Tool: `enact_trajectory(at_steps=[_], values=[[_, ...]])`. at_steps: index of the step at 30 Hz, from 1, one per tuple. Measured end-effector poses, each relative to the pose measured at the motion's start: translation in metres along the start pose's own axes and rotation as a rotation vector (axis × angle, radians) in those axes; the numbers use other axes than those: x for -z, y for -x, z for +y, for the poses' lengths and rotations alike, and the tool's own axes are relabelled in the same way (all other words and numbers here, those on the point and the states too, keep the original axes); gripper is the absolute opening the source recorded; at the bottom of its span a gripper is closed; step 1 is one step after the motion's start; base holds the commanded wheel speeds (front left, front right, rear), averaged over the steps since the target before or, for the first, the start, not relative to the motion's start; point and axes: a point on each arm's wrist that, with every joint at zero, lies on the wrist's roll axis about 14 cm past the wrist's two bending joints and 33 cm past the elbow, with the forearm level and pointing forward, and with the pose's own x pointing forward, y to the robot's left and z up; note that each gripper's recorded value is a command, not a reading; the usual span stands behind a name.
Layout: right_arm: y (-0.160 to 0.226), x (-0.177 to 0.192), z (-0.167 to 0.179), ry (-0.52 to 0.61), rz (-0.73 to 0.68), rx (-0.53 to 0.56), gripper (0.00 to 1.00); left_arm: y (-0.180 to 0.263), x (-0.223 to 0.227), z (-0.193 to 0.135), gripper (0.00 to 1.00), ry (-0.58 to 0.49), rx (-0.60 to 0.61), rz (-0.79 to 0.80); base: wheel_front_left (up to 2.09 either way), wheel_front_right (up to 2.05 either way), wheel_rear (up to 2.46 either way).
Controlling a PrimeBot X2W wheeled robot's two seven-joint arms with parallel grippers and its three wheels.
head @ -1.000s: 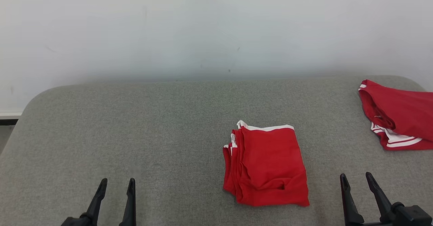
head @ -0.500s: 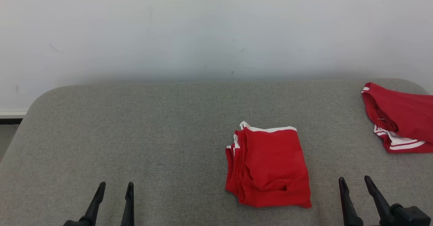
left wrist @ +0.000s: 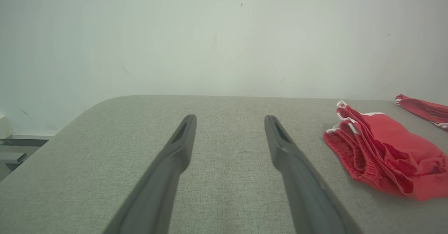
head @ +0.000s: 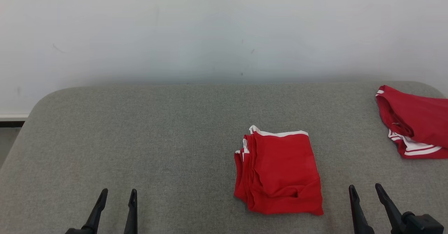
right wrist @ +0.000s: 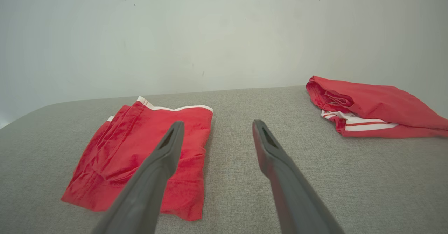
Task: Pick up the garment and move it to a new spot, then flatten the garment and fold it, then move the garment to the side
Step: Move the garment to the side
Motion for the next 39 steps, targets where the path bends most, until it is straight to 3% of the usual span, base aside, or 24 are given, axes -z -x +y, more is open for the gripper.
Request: enact_trajectory(at_steps=[13, 25, 39], values=[[-0.002, 0.004, 0.001, -0.008, 0.009, -0.003, 1.0, 0.001, 0.001, 0.001, 1.0, -0.004, -0.002, 0.003, 0.0, 0.0, 0.0], [-0.062, -0.01, 0.018, 0.06, 0.031, -0.112, 1.0, 0.005, 0.005, 0.004, 1.0, -0.007, -0.014, 0.017, 0.0, 0.0, 0.0], [-0.113, 0.063, 0.018, 0.079, 0.289, -0.125, 1.0, 0.001, 0.018, 0.02, 1.0, -0.002, -0.067, 0.06, 0.0, 0.0, 0.0]])
